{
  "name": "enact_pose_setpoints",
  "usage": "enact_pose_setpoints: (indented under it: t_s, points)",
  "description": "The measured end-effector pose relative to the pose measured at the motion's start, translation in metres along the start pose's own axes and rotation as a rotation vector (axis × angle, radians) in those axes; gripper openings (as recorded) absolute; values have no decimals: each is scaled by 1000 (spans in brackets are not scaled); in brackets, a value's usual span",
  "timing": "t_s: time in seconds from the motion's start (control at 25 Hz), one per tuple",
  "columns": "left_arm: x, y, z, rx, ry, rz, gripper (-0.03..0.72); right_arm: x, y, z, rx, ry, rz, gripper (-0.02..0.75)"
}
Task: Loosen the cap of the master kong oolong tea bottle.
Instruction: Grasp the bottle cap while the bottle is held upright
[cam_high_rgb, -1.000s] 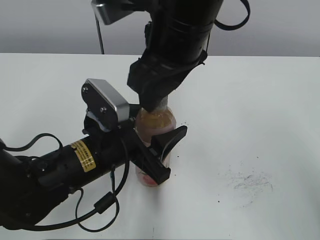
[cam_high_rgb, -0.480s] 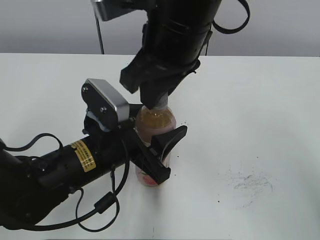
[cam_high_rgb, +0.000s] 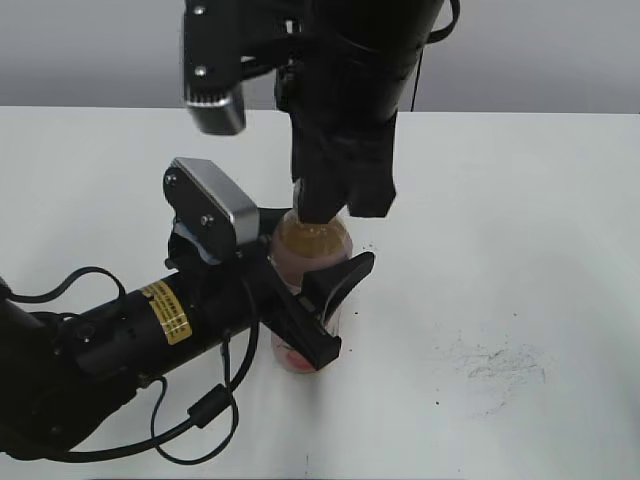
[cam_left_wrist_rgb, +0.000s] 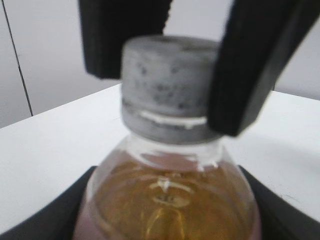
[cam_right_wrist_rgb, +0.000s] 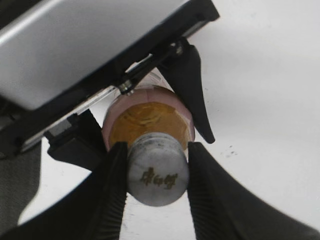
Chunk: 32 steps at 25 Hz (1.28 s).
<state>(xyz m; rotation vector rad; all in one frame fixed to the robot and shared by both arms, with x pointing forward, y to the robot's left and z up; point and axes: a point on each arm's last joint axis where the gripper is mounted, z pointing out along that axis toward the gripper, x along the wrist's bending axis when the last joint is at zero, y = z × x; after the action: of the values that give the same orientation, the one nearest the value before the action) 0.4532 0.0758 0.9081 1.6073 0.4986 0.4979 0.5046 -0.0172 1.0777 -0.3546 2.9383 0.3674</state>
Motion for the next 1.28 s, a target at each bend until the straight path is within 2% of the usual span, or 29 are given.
enact_pose_setpoints:
  t_s: [0.44,0.6,0.72,0.8,0.92,0.96,1.12,1.2,1.28]
  points:
    - [0,0,0,0,1,1,447,0,0,0,-1,3,-957,272]
    - [0,0,0,0,1,1,447,1,1,0,-11,1,-1213,272]
    - [0,0,0,0,1,1,447,1,1,0,-14,-1,-1302,272]
    - [0,0,0,0,1,1,447,1,1,0,-18,-1,-1300,272]
    - [0,0,0,0,1,1,447,1,2,0,-30,0,-1170,292]
    - [0,0,0,0,3,0,447,2,3,0,-39,0,-1085,332]
    - [0,0,0,0,3,-2,447,3,5,0,-70,14,-675,601]
    - [0,0,0,0,4,-2,447,3,5,0,-60,18,-463,650]
    - [0,0,0,0,4,-3,447,2,3,0,-38,17,-207,621]
